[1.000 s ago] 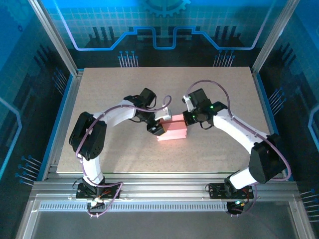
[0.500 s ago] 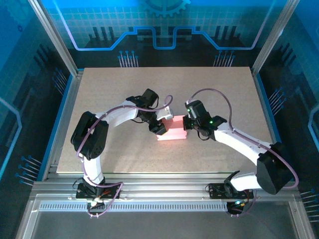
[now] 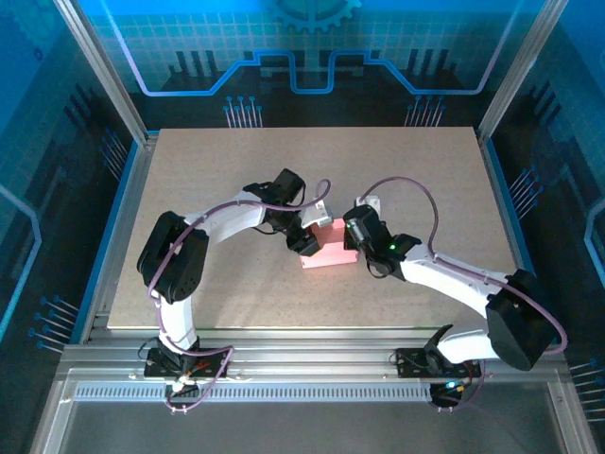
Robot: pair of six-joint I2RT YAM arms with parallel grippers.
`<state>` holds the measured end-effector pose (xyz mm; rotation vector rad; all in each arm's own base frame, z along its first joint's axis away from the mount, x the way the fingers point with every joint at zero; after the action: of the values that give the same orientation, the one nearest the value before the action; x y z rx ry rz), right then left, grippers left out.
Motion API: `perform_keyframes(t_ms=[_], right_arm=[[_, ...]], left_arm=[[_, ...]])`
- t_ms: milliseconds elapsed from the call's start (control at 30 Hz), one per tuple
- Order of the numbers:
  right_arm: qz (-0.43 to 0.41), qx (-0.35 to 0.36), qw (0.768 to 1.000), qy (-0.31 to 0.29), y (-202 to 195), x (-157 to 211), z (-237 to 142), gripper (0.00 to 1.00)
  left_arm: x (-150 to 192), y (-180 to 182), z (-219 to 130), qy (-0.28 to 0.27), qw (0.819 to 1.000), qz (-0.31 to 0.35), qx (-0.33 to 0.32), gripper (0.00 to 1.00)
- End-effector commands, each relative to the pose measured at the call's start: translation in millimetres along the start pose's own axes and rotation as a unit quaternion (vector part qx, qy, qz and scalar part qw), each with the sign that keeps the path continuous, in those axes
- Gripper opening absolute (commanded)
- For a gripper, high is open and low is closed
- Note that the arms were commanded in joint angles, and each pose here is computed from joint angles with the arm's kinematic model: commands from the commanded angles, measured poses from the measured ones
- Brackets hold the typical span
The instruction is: Fold the paper box
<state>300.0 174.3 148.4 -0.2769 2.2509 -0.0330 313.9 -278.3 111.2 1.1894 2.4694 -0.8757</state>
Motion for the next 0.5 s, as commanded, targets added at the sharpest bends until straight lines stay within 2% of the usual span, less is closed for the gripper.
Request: perform_keyframes(t_ms=[0,233,467], right_arm=[[-0.01,0.019,0.999,0.042,-1,42,5,0.0],[-0.02,0.018,0.999,0.03,1,69,10,0.0],[-0.064,0.002,0.998,0.017,2,95,14,0.0]], left_arm=[[8,11,14,0.028,0.999,-0.028,-0.026,0.47],[9,9,17,0.028,0.999,-0.024,-0.029,0.48],[11,11,19,0.028,0.999,-0.025,-0.04,0.48]])
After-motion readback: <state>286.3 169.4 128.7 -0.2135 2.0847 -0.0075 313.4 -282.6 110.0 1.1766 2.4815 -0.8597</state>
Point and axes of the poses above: each hand's point on the last joint's axis, 136 mm out from that joint toward the fingers, its own z axis out along the fingers, its own y axis along the line the jaws close on, x = y × z, the point moved 3 cm from there along -z, back along the fingers, and after that the axes turned 15 degrees about -z, right-handed, at the moved point
